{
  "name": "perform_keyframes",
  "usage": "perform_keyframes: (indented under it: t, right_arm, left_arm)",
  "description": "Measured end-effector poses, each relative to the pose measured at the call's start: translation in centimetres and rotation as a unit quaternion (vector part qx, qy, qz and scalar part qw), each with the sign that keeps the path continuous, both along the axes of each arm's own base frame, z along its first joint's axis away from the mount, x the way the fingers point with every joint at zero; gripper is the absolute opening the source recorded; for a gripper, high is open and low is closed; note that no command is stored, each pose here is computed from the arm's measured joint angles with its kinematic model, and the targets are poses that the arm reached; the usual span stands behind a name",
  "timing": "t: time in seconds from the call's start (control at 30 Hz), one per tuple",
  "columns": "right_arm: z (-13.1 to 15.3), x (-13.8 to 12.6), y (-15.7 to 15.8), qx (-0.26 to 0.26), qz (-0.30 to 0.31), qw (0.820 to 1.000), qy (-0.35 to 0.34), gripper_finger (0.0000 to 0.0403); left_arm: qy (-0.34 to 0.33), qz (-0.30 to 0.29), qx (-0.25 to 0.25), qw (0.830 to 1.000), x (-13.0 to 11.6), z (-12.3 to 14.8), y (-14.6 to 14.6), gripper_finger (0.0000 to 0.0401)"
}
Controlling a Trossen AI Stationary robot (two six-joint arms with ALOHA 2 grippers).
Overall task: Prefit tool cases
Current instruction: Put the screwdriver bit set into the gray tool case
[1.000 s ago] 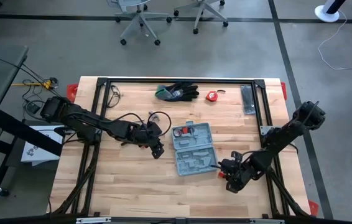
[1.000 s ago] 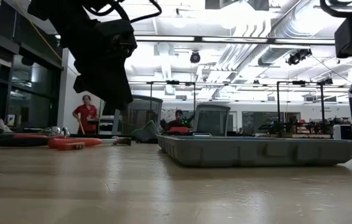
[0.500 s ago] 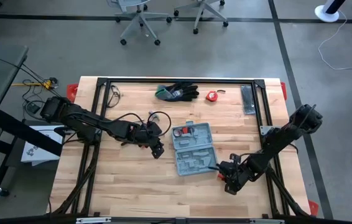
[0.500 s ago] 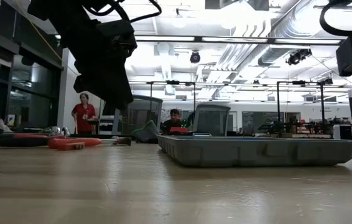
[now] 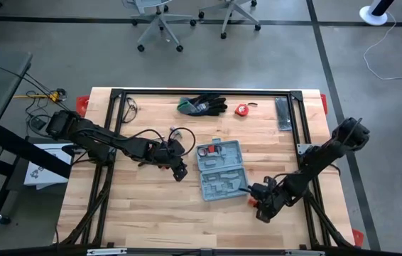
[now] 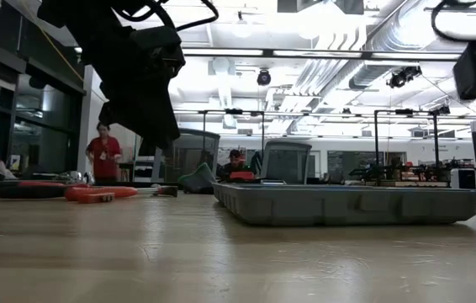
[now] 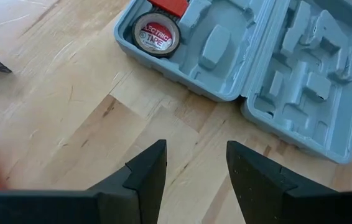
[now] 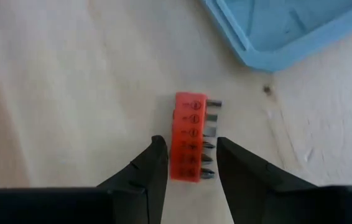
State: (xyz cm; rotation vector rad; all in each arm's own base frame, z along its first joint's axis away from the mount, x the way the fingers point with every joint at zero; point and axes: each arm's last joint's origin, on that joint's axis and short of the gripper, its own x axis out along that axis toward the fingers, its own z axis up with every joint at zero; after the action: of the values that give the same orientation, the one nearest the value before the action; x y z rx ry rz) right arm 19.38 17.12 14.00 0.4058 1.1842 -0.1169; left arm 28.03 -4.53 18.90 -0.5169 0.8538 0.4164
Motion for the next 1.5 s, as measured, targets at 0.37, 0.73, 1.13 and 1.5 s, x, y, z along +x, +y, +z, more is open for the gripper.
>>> perform_keyframes:
  t: [0.37, 0.73, 1.13, 1.5]
  right_arm:
    - [0.4, 0.0, -0.3, -0.015, -0.003, 1.000, -0.016, 0.0129]
    - [-1.0, -0.1, -0.3, 0.010, -0.011, 1.000, -0.016, 0.0129]
    - [-1.4, -0.6, -0.3, 0.015, 0.008, 1.000, -0.009, 0.0129]
    - [-1.4, -1.0, -0.1, -0.002, 0.030, 0.999, -0.011, 0.0129]
  left_arm:
    - [0.000, -0.001, 0.006, 1.000, 0.0, 0.0, 0.0, 0.0161]
    - [0.000, -0.003, 0.004, 1.000, 0.0, 0.0, 0.0, 0.0161]
    - [0.001, -0.004, 0.002, 1.000, 0.0, 0.0, 0.0, 0.0161]
    - [0.001, -0.003, 0.002, 1.000, 0.0, 0.0, 0.0, 0.0161]
